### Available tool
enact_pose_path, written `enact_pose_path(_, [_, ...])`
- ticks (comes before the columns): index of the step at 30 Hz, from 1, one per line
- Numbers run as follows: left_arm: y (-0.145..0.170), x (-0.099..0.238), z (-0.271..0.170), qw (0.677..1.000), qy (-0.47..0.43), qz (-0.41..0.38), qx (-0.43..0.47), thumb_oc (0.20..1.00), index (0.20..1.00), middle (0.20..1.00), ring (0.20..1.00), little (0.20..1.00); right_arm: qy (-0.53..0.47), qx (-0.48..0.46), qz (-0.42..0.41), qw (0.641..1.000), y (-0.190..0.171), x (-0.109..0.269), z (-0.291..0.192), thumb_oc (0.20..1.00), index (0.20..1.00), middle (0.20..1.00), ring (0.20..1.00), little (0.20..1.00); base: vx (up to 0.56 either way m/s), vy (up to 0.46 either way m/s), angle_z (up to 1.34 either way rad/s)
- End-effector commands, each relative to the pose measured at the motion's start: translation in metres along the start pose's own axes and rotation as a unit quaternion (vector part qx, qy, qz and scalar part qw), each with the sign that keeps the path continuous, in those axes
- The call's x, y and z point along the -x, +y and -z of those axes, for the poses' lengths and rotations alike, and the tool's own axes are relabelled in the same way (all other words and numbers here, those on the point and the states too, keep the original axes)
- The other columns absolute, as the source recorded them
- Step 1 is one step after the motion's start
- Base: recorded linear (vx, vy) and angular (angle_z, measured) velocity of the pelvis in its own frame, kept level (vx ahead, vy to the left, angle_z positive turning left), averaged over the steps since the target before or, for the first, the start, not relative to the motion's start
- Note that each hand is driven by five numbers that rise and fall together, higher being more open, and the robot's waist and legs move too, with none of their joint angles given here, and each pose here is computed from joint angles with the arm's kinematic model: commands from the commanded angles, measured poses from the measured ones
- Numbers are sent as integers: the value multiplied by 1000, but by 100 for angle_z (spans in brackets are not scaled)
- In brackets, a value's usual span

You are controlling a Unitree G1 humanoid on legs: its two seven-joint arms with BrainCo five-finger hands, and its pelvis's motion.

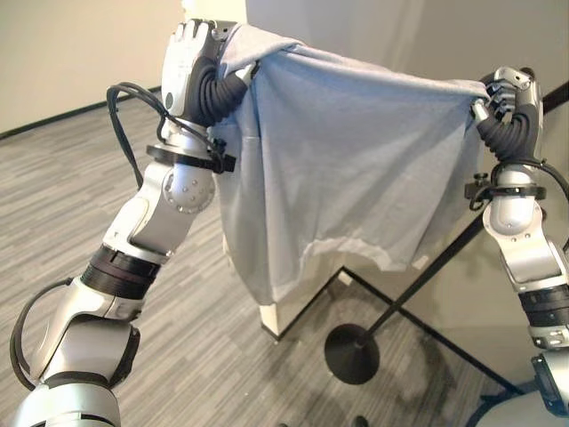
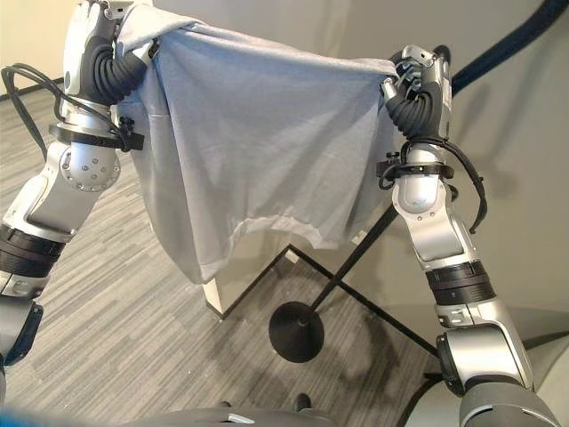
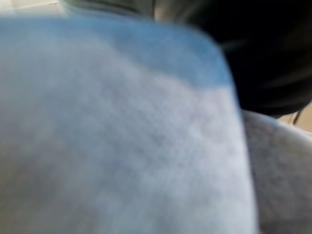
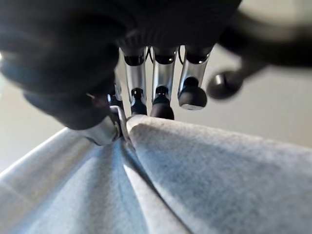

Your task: Hang the clothes on the sofa on the clothes rack.

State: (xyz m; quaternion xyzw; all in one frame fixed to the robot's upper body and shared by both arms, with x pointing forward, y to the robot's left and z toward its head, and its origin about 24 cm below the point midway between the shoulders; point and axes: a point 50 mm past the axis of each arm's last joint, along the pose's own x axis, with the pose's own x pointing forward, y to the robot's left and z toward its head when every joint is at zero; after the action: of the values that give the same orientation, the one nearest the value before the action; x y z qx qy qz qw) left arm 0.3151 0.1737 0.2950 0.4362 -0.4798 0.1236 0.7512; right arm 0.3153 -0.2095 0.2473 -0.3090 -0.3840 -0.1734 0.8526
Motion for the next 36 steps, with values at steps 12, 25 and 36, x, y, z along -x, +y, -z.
enact_pose_path(12, [17, -4, 6, 999, 1, -30, -22, 200, 200, 200, 200, 200, -61, 3, 11, 998, -16, -10, -20, 200, 200, 200, 200, 200, -75, 150, -22])
enact_pose_path(25, [12, -9, 4, 1000, -6, -17, -24, 200, 200, 200, 200, 200, -33, 3, 15, 999, -16, -9, -9, 200, 200, 200, 200, 200, -32, 32, -42])
enact_pose_path(36, [-10, -17, -8, 1000, -11, 10, 12, 200, 200, 200, 200, 200, -19, 37, 48, 998, -38, -8, 0, 200, 200, 200, 200, 200, 92, -76, 2])
